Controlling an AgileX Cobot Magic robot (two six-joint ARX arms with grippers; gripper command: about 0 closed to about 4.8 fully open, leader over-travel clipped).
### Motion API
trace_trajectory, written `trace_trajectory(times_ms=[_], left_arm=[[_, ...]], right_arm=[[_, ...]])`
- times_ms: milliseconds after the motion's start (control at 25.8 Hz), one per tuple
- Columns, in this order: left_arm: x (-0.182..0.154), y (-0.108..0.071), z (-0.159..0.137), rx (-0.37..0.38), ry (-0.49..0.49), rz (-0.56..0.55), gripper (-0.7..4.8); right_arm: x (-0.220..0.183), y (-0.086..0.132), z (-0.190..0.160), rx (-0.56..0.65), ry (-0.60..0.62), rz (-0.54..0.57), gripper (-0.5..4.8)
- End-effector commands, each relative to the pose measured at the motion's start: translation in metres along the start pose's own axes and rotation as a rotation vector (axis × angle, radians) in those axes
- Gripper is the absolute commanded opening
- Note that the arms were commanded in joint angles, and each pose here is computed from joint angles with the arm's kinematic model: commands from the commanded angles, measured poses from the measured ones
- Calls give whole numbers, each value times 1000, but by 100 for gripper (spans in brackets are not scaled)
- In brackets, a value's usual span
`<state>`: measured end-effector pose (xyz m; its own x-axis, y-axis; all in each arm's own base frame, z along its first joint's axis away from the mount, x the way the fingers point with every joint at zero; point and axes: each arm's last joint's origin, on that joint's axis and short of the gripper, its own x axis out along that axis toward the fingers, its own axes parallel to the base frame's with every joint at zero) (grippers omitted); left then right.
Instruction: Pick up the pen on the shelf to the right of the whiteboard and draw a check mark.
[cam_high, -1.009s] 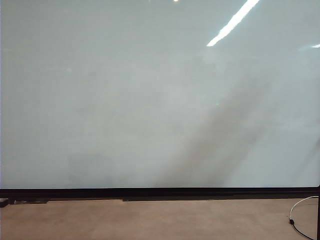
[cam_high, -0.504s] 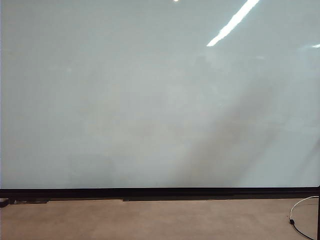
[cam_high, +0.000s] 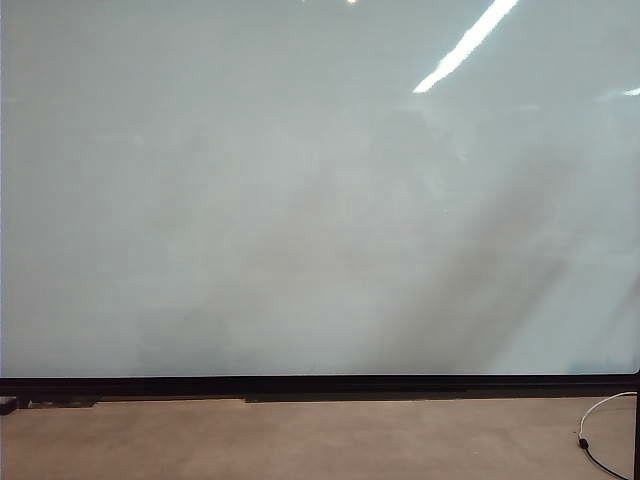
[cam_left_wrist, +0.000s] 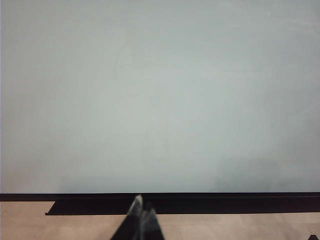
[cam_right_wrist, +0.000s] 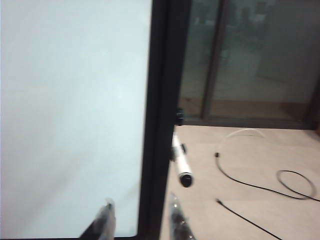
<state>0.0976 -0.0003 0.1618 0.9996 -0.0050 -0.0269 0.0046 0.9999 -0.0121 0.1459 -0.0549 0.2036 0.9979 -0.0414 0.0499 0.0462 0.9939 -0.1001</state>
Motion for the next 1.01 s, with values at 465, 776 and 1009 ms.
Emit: trace_trajectory(times_ms=[465,776,1009], left_arm=[[0,0,2,4,-9,0,-4],[0,0,2,4,-9,0,-4],[0,0,2,4,-9,0,-4]], right_arm=[[32,-8,-25,18,-18,84,217],[50,-15,-37,14,-27,84,226],[73,-24,-41,8,-29,85,226]])
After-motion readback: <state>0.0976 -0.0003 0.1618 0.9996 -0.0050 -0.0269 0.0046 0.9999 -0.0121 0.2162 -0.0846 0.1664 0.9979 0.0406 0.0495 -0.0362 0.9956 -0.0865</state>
